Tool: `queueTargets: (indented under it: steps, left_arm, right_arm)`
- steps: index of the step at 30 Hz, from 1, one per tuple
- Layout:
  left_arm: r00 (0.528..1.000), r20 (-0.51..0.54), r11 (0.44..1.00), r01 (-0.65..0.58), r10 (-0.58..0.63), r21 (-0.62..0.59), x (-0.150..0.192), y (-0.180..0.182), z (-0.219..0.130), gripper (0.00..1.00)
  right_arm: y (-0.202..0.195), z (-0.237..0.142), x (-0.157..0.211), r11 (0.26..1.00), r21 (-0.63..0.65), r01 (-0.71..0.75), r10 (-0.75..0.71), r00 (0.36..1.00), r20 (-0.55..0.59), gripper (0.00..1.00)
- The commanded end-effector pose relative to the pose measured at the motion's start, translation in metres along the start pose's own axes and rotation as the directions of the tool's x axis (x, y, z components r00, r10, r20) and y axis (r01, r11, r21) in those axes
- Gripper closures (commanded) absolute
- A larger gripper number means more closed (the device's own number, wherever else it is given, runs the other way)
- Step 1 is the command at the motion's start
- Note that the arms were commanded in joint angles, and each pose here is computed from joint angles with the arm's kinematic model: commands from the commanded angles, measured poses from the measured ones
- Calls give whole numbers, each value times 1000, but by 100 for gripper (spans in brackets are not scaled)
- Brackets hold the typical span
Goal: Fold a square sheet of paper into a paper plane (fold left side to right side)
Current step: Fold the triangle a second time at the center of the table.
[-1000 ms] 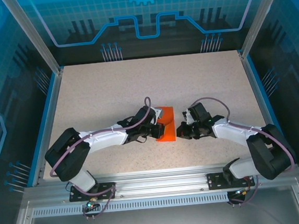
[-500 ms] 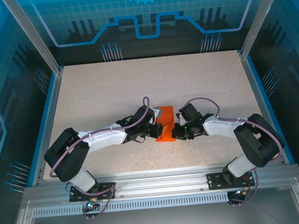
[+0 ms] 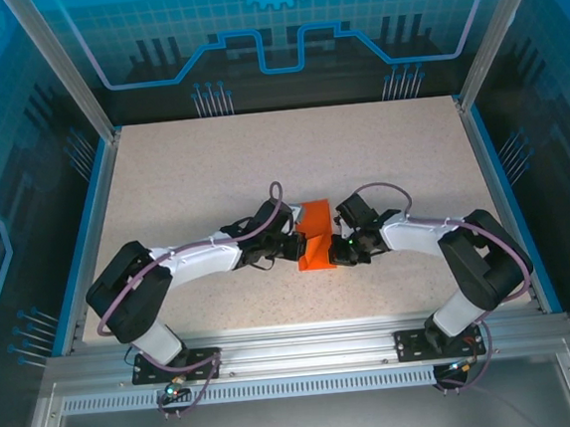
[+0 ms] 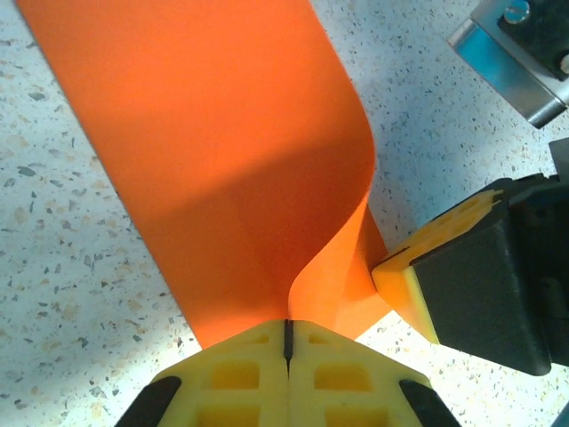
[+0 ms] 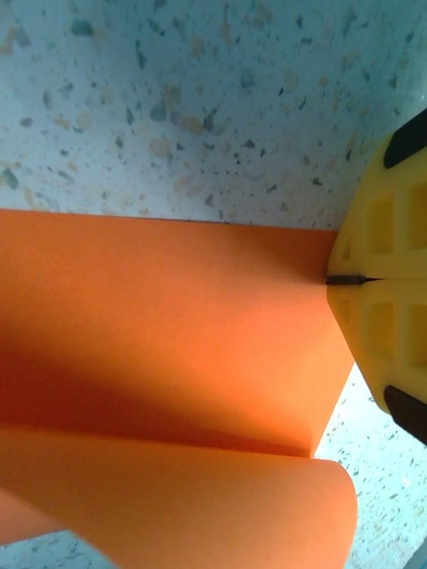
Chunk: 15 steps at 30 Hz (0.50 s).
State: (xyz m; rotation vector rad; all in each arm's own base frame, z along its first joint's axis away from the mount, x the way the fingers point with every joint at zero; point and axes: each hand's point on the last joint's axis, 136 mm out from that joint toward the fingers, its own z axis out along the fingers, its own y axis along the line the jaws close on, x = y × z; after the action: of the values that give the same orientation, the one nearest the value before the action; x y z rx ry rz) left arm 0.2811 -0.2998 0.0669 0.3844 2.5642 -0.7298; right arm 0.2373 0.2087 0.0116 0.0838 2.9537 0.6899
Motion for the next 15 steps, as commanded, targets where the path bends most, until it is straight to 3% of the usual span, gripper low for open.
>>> queueTargets:
  steps: [1,15]
  left_arm:
    - [1000,-6,1000,2,-2,-10,-8,3,2,100]
    - [999,-26,999,23,-24,-40,-11,14,16,100]
  right_arm:
    - [-18,1,10,995,101,15,-11,999,-42,100]
    - [-18,-1,7,992,121,30,-25,999,-45,100]
